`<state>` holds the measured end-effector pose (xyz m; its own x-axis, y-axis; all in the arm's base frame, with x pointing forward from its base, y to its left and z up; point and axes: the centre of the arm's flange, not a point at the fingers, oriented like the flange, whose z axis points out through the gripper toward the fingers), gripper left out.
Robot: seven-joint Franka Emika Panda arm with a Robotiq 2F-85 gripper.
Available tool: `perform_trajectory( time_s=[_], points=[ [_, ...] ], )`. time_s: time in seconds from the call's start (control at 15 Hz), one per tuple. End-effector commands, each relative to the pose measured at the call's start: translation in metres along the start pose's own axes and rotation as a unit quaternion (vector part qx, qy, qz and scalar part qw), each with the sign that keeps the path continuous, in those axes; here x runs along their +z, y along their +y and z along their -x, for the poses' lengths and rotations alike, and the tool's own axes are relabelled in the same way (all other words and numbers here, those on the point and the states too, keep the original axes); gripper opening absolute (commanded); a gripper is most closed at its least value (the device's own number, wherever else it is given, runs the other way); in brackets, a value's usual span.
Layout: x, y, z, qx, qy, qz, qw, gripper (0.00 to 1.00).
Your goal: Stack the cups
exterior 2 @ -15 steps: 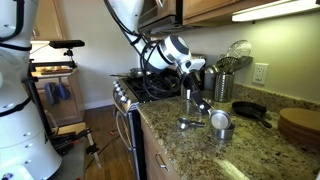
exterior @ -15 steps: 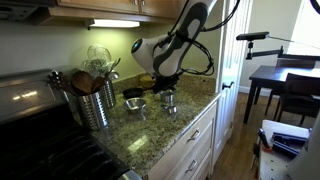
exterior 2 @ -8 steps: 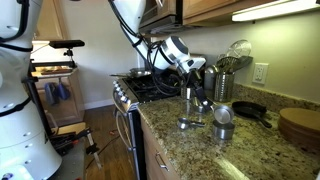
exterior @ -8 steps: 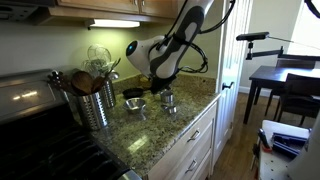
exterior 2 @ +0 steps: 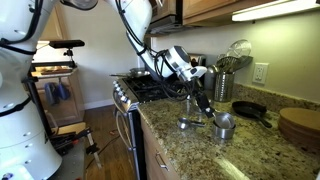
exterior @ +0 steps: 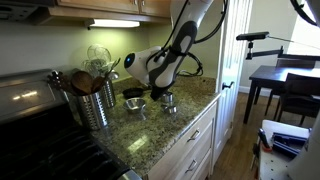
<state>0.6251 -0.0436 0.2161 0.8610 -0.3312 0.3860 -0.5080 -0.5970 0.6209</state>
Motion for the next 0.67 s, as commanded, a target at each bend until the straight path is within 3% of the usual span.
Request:
perform_trajectory(
  time_s=[0.0,0.07,0.33,0.6],
  points=[
    [0.004,-0.002,-0.016,-0.023,0.013,0.013,0.9996,0.15],
    [0.004,-0.003,-0.017,-0.025,0.013,0.011,0.9995,0.35],
    [0.001,0.003,-0.022,-0.029,0.012,0.001,0.9995,0.6],
    [-0.001,0.022,-0.021,-0.006,-0.033,-0.045,0.9984,0.86]
  ],
)
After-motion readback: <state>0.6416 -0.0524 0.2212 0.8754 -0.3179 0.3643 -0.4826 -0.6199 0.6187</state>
